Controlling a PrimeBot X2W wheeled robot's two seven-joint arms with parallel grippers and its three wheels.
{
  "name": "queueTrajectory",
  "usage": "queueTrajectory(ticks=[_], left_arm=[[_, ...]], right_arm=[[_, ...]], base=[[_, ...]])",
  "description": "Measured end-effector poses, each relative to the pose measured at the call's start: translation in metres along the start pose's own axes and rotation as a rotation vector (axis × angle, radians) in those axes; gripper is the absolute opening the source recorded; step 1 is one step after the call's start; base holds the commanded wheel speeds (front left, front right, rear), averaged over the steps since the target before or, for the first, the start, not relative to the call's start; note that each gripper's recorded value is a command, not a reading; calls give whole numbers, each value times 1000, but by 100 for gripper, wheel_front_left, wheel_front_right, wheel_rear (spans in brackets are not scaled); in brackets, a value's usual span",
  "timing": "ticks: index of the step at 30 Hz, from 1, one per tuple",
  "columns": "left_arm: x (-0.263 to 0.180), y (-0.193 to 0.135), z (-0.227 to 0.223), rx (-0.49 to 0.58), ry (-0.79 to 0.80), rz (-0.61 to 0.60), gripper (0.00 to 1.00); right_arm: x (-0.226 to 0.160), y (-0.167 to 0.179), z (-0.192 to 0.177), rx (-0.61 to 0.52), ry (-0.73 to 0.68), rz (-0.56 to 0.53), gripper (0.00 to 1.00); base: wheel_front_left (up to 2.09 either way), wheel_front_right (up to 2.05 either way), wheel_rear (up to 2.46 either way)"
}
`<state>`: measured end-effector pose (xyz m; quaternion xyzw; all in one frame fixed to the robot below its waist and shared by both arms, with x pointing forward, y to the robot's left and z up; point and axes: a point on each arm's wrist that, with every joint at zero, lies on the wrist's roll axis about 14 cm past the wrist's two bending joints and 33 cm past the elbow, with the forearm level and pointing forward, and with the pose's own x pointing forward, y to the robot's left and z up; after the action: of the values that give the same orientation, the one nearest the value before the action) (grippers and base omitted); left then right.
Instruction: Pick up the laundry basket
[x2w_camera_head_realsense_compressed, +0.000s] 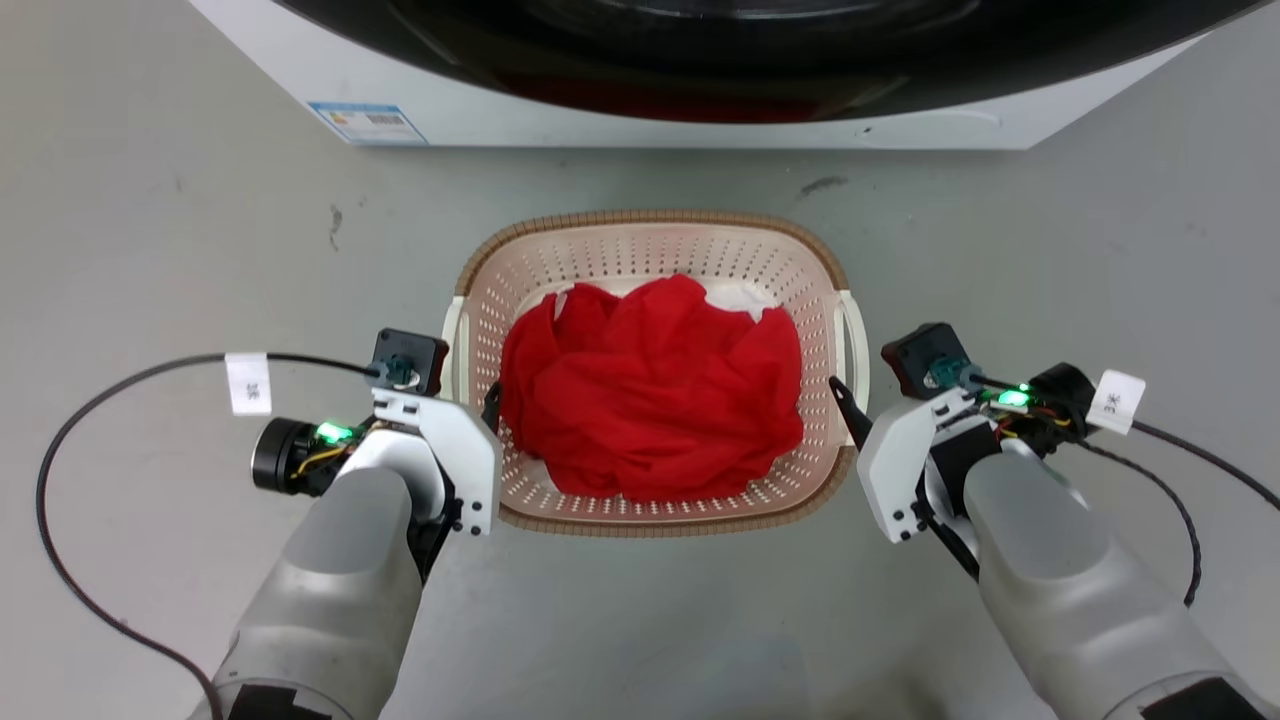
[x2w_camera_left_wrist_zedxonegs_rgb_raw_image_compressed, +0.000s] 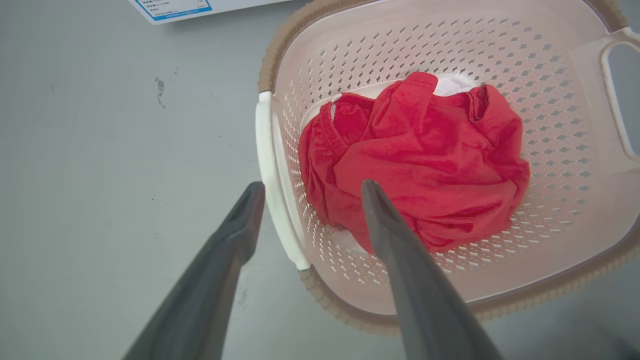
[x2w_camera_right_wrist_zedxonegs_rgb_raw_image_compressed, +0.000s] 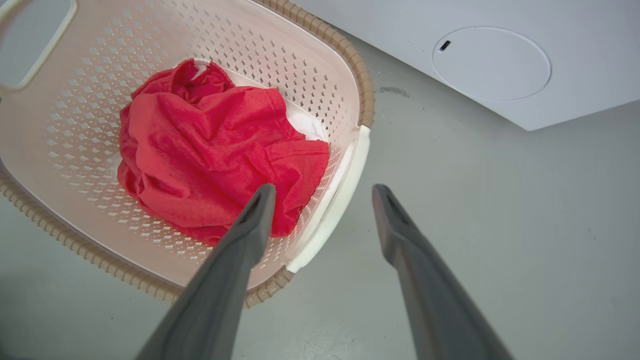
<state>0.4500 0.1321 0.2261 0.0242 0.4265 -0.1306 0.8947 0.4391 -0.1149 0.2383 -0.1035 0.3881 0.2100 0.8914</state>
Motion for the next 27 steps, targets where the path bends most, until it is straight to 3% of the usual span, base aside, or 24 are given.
queueTrajectory(ticks=[27], left_arm=[[59,9,-47,-19,179,-28,100]], right_arm=[[62,-1,-48,63,212,52,100]], base=[[0,0,0]])
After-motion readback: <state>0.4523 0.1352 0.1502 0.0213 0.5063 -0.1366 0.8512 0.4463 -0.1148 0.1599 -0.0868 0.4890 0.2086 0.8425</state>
